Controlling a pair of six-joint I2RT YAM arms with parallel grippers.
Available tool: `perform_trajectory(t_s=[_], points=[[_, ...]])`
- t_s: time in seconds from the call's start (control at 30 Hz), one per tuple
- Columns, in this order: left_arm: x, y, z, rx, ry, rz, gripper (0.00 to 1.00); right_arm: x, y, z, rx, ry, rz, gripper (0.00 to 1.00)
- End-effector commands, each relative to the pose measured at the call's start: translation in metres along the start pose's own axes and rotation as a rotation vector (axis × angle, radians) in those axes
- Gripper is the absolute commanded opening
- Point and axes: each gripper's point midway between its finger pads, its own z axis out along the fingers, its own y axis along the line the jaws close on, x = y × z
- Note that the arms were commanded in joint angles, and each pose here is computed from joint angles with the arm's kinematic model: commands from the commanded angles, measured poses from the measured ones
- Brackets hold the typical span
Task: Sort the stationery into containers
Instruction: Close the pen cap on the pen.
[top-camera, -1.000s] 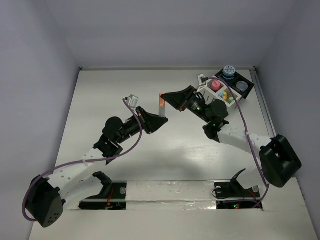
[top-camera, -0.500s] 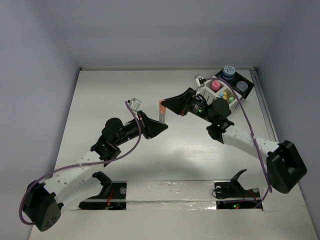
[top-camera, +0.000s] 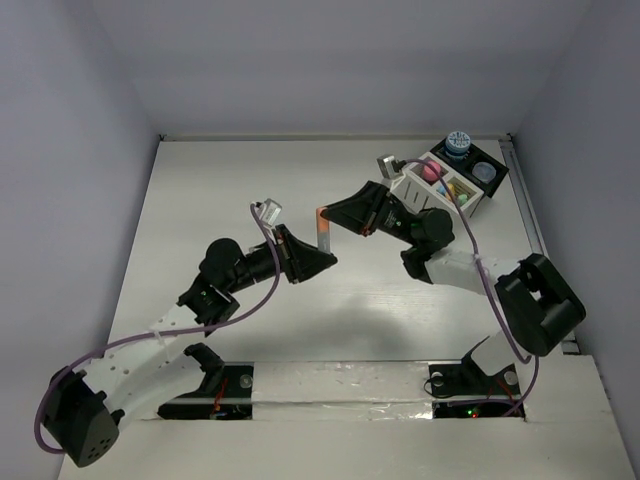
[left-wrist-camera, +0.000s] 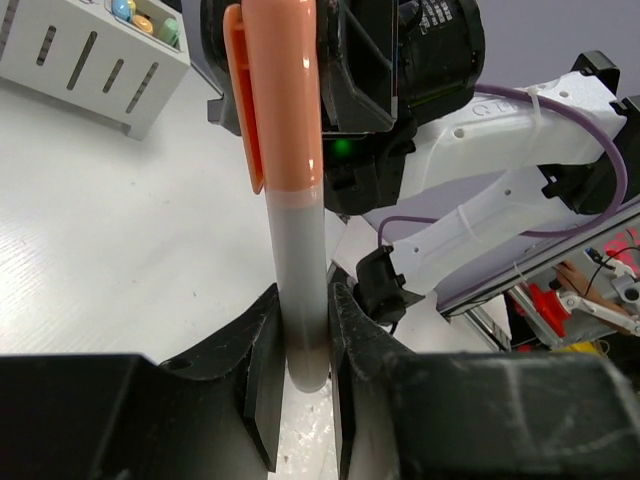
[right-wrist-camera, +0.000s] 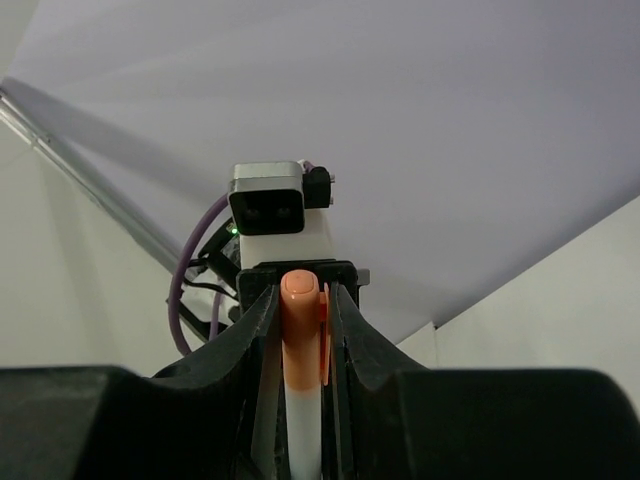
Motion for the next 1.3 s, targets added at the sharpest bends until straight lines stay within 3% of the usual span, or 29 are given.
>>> perform_trajectory(t_s=[0.0,0.23,0.47,0.8,1.03,1.27], points=[[-0.125,-0.087,-0.025,0.167,-0.452,0.241,0.00,0.069,0.026,-0.027,-0.132,0.317,-0.016,0.00],[-0.144,-0.097,-0.034,0.113,-0.467,0.301,0.00,0.106,-0.015,-0.057,0.088,0.415,0.035,0.00],[-0.143,-0.094,-0.016,0.146,-0.405,0.281,0.00,0.153,-0.038,-0.077,0.232,0.496,0.049,0.00],[-0.156,-0.097,-0.005,0.160,-0.414,0.292,0.00,0.198,-0.035,-0.078,0.245,0.591,0.059,0.00],[-0.176,-0.097,-0.013,0.118,-0.443,0.344,0.00,0.209,-0.045,-0.100,0.326,0.594,0.062,0.00],[-0.175,-0.094,-0.027,0.075,-0.456,0.351,0.00,0.198,-0.056,-0.111,0.439,0.510,0.013,0.00]])
